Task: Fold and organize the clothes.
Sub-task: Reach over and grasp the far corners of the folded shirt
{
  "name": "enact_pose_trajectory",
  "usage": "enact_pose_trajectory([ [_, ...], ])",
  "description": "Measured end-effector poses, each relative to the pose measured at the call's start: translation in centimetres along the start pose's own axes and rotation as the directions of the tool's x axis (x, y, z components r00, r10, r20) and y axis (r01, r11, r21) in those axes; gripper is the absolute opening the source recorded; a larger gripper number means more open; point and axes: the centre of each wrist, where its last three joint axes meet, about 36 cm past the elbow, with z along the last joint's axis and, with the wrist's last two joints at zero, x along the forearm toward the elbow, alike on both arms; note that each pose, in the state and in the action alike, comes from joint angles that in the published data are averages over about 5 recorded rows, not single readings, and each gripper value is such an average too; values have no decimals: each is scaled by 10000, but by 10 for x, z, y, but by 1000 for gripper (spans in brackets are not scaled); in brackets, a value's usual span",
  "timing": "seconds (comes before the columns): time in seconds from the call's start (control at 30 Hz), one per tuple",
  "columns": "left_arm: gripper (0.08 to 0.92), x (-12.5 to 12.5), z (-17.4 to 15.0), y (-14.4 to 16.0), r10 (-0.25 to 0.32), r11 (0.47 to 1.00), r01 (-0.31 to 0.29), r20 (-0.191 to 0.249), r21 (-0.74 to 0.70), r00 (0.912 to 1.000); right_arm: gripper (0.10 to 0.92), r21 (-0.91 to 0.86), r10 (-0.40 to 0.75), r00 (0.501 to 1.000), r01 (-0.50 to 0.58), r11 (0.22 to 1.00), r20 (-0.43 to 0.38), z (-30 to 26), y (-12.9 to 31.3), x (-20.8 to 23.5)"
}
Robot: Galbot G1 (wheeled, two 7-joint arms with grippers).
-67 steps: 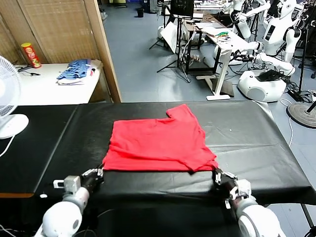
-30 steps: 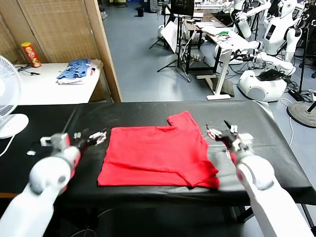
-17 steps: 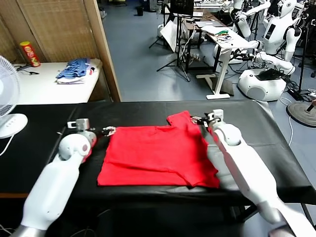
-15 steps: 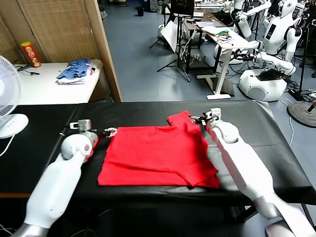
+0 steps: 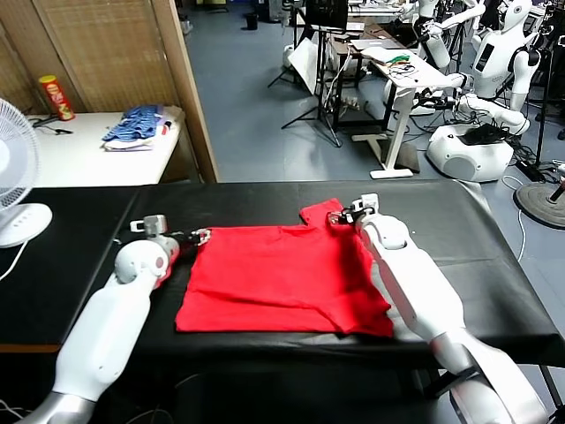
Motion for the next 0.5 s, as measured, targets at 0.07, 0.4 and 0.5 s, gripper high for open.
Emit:
enact_pose_trajectory([
  [0.07, 181, 0, 0, -1, -13, 10000, 13, -3, -40, 10000, 191, -63, 48, 10000, -47, 10000, 83, 1, 1, 1],
  [0.4, 126, 12, -3, 0, -102, 9996, 113, 446, -245, 9990, 122, -148, -341, 9859, 371, 9992, 1640, 10, -6, 44],
  [0.5, 126, 26, -4, -1, -78, 9990, 109, 745, -422, 9972, 122, -295, -424, 9832, 483, 9984, 1777, 17, -9, 71],
])
